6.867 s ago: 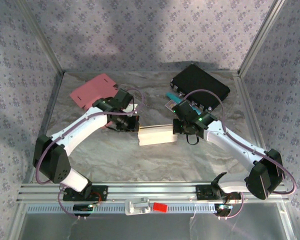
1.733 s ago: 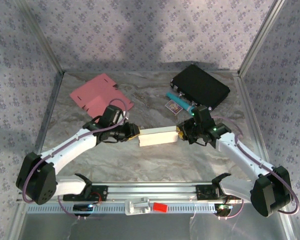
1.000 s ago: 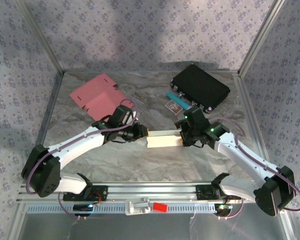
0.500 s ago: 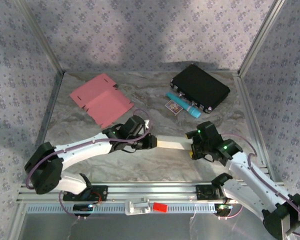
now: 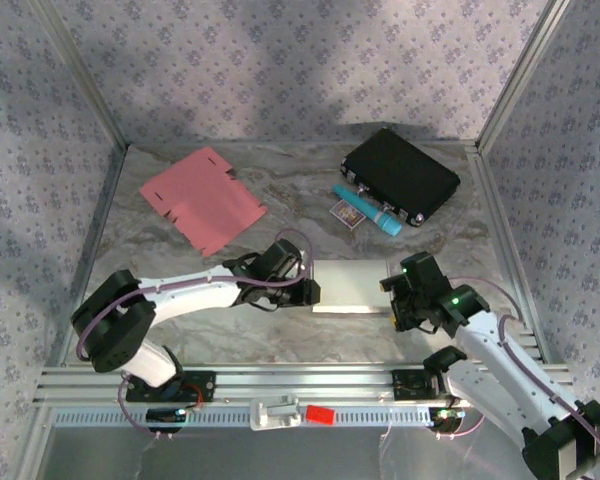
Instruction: Fold the paper box
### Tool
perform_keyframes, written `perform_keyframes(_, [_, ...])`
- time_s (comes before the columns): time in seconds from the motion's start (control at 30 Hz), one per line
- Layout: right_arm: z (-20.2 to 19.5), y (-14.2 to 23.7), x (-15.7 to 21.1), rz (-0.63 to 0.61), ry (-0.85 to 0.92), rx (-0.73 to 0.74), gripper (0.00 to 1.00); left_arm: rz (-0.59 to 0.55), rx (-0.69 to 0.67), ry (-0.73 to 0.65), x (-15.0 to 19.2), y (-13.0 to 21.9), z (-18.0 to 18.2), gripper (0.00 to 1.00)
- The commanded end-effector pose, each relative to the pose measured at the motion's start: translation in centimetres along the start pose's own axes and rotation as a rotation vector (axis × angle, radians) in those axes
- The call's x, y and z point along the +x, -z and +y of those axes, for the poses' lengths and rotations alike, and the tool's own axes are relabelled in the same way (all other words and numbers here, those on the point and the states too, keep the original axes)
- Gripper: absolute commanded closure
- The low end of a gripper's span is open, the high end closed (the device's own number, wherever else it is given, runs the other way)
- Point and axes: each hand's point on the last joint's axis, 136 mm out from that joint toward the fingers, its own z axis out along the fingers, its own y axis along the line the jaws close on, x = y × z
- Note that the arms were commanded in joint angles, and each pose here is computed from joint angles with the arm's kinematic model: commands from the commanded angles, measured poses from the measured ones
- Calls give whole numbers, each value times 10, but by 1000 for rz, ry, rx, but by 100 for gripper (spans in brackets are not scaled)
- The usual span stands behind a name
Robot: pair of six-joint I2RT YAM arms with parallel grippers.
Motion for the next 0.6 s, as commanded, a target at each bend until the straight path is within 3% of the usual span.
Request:
perform_keyframes(0.0, [9,7,-5,-19,194,55,30,-45,38,124,-30,16,-11,52])
perform_keyframes(0.13, [29,6,0,15,316,52,31,-12,38,154,-40,-1,-10,52])
perform_keyframes(0.57, [64,35,-11,13,411,19,32,81,-27,134,-38,-44,-1,58])
